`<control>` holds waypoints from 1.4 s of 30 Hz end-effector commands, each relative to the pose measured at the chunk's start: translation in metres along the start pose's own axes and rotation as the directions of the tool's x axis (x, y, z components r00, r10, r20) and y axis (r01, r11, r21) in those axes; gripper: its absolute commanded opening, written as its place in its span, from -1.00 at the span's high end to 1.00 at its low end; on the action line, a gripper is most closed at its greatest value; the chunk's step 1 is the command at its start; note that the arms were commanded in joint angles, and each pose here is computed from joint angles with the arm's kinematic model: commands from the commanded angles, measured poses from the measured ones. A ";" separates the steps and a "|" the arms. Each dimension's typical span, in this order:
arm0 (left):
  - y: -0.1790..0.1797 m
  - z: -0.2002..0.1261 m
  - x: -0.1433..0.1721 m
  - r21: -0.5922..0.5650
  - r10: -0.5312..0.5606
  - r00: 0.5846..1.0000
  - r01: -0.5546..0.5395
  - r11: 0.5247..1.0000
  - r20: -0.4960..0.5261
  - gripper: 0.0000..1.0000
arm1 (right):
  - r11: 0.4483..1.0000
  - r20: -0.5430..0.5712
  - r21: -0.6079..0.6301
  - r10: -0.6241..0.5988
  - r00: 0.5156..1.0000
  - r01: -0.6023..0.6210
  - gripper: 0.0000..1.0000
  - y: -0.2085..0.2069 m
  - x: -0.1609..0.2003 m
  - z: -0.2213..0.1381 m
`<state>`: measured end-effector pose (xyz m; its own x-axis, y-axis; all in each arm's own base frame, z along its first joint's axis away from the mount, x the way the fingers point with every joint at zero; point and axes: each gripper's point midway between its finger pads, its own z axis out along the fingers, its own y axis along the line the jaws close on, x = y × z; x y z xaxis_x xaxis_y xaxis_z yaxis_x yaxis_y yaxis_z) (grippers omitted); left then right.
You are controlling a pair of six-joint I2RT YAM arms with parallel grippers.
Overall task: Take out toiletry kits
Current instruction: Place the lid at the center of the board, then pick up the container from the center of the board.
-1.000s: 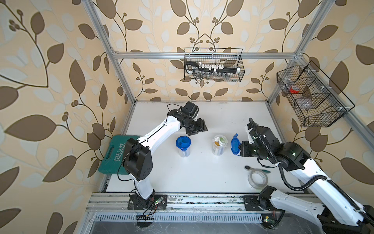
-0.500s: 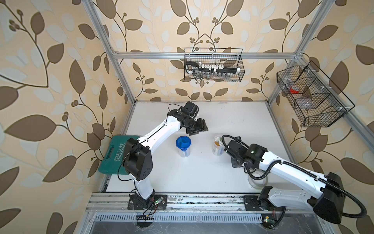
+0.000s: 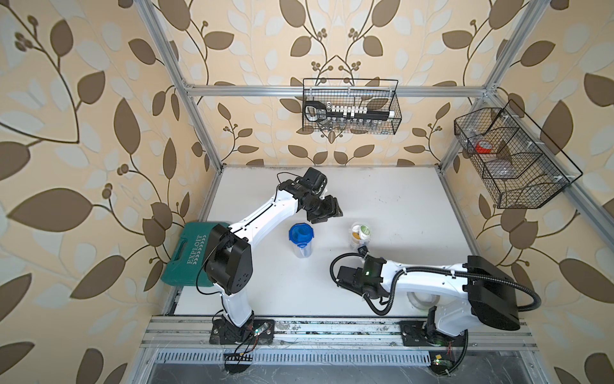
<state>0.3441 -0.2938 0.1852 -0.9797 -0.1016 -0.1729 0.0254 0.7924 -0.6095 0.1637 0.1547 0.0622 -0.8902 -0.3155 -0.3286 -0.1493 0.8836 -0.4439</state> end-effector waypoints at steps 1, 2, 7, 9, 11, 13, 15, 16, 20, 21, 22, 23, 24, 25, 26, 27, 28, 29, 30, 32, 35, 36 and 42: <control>-0.005 0.002 0.004 0.021 -0.001 1.000 0.001 1.000 -0.011 -0.32 | 0.996 -0.015 -0.087 -0.014 1.000 0.012 0.29 0.018 0.007 0.002; -0.004 0.001 0.003 0.020 -0.002 1.000 0.002 1.000 -0.008 -0.32 | 0.993 -0.005 -0.115 -0.004 1.000 0.003 0.11 0.022 0.005 0.000; -0.009 0.001 0.001 0.034 0.003 1.000 -0.003 0.999 -0.010 -0.32 | 0.953 0.114 -0.301 0.051 0.992 -0.015 -0.87 0.034 -0.020 -0.027; -0.018 0.000 -0.003 0.062 0.010 1.000 -0.009 0.998 -0.014 -0.33 | 0.920 0.183 -0.386 0.141 0.973 -0.061 -0.94 0.029 -0.037 -0.042; -0.030 0.002 -0.005 0.102 0.024 0.999 -0.020 0.995 -0.042 -0.34 | 0.858 0.234 -0.502 0.255 0.938 -0.108 -0.97 0.023 -0.057 -0.051; -0.040 0.005 -0.010 0.130 0.037 0.997 -0.029 0.991 -0.062 -0.34 | 0.779 0.289 -0.617 0.363 0.886 -0.117 -0.98 0.019 -0.079 -0.061; -0.046 0.012 -0.012 0.159 0.039 0.996 -0.025 0.987 -0.084 -0.34 | 0.728 0.326 -0.674 0.443 0.835 -0.123 -0.98 0.010 -0.095 -0.063; -0.048 0.016 -0.014 0.168 0.035 0.995 -0.019 0.986 -0.090 -0.34 | 0.711 0.325 -0.689 0.477 0.817 -0.141 -0.97 0.004 -0.102 -0.059; -0.060 0.027 -0.019 0.229 0.024 0.993 0.003 0.973 -0.118 -0.33 | 0.637 0.281 -0.746 0.566 0.775 -0.195 -0.94 -0.012 -0.121 -0.030; -0.062 0.030 -0.019 0.240 0.025 0.992 0.006 0.971 -0.126 -0.33 | 0.645 0.293 -0.739 0.568 0.769 -0.194 -0.94 -0.013 -0.123 -0.025; -0.064 0.033 -0.020 0.248 0.026 0.991 0.008 0.969 -0.133 -0.33 | 0.658 0.318 -0.732 0.559 0.766 -0.177 -0.94 -0.012 -0.125 -0.023; -0.066 0.037 -0.019 0.253 0.029 0.989 0.009 0.968 -0.145 -0.33 | 0.669 0.334 -0.724 0.552 0.764 -0.167 -0.96 -0.011 -0.128 -0.020; -0.067 0.040 -0.019 0.256 0.029 0.988 0.011 0.967 -0.152 -0.32 | 0.672 0.346 -0.726 0.541 0.766 -0.147 -0.96 -0.007 -0.129 -0.019; -0.067 0.045 -0.019 0.259 0.027 0.986 0.017 0.966 -0.163 -0.32 | 0.676 0.357 -0.726 0.530 0.770 -0.129 -0.96 -0.003 -0.131 -0.018; -0.067 0.048 -0.019 0.264 0.024 0.985 0.022 0.964 -0.171 -0.31 | 0.677 0.363 -0.727 0.522 0.772 -0.115 -0.97 0.001 -0.134 -0.017; -0.067 0.051 -0.019 0.265 0.020 0.984 0.028 0.964 -0.176 -0.31 | 0.679 0.369 -0.727 0.510 0.777 -0.101 -0.97 0.004 -0.135 -0.016; -0.067 0.054 -0.020 0.266 0.017 0.984 0.032 0.963 -0.179 -0.32 | 0.685 0.376 -0.723 0.499 0.781 -0.089 -0.97 0.007 -0.138 -0.014; -0.067 0.057 -0.020 0.270 0.015 0.983 0.035 0.962 -0.181 -0.32 | 0.695 0.381 -0.713 0.491 0.784 -0.089 -0.97 0.008 -0.140 -0.011; -0.067 0.059 -0.020 0.272 0.012 0.982 0.040 0.962 -0.186 -0.31 | 0.711 0.387 -0.697 0.486 0.784 -0.097 -0.97 0.007 -0.142 -0.008; -0.068 0.064 -0.020 0.280 0.007 0.980 0.050 0.959 -0.197 -0.31 | 0.738 0.398 -0.663 0.491 0.775 -0.126 -0.97 -0.001 -0.147 0.003; -0.067 0.072 -0.019 0.282 0.001 0.978 0.060 0.957 -0.211 -0.30 | 0.771 0.419 -0.625 0.463 0.781 -0.122 -0.96 -0.001 -0.153 0.013; -0.067 0.073 -0.018 0.283 0.000 0.977 0.062 0.957 -0.214 -0.30 | 0.780 0.424 -0.615 0.454 0.784 -0.119 -0.96 0.000 -0.154 0.016; -0.062 0.084 -0.015 0.273 -0.023 0.971 0.089 0.958 -0.237 -0.30 | 0.800 0.450 -0.590 0.440 0.777 -0.112 -0.87 0.002 -0.164 0.022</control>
<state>0.3750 -0.3815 0.1461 -0.9992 0.0062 0.0404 -0.0277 0.6256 -0.7796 0.3024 0.1966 0.0780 -0.6260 -0.0190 -0.7796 -0.2710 0.9427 0.1947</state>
